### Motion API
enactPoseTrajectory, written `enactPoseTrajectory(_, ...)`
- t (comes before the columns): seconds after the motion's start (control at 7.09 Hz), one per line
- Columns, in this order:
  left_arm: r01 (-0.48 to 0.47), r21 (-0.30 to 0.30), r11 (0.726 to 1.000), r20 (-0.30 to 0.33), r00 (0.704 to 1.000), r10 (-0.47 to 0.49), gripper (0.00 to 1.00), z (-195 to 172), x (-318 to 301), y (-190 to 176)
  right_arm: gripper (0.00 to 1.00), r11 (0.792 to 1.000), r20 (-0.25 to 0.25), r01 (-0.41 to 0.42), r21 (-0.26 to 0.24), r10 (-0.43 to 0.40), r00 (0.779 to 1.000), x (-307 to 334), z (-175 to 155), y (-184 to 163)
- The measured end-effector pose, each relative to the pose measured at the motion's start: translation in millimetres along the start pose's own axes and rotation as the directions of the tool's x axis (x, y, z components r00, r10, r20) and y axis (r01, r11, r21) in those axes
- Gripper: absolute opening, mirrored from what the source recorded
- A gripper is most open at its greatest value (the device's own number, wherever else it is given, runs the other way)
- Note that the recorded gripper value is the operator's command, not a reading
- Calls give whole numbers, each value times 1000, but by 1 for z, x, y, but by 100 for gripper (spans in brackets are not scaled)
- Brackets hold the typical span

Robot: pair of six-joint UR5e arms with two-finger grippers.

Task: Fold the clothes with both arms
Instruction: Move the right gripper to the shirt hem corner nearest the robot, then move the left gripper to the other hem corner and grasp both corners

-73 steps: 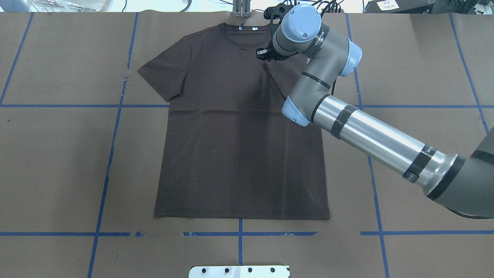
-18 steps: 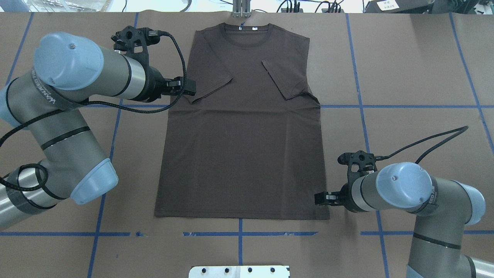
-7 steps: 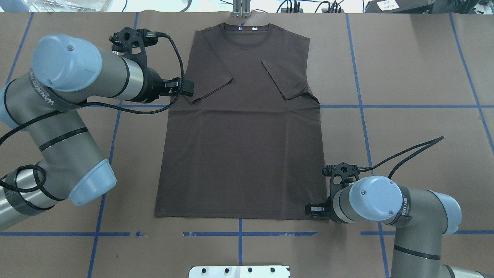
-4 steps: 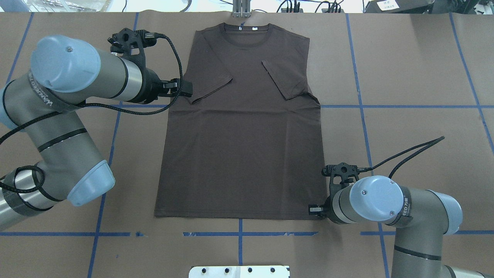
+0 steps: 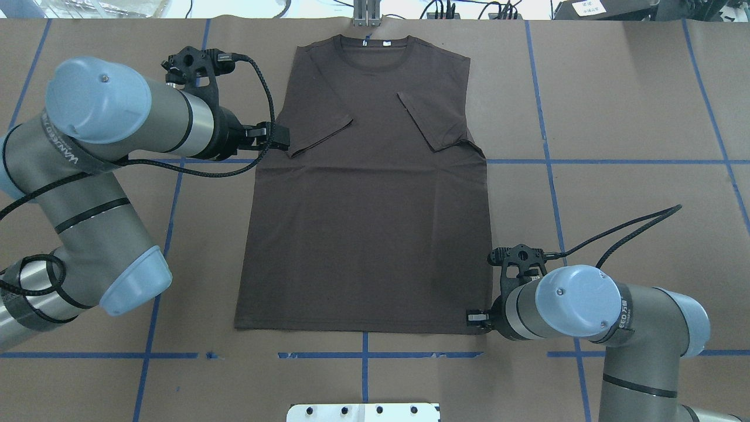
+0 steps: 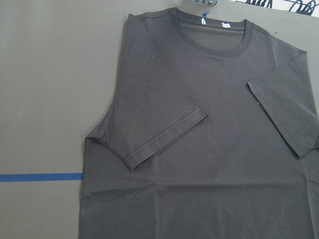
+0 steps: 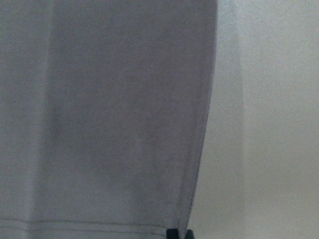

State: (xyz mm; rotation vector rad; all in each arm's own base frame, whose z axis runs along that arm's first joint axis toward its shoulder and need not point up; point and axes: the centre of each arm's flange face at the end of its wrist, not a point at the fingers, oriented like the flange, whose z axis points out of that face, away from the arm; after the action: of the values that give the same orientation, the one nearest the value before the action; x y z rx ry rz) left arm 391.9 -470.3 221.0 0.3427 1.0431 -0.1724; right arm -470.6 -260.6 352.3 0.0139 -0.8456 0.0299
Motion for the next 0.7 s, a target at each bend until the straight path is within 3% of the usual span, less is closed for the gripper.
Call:
enactPoseTrajectory(0.28,149,-87,985,55,988,-144,99,20,-30,70,0,1000,24,0,8,0,1000,-3,-13,-2)
enactPoseTrajectory(0.7,338,-159,928,155,936,-315,94,44,-31,203,0,1000,49,-7,15,7,999,-4,-29,-8)
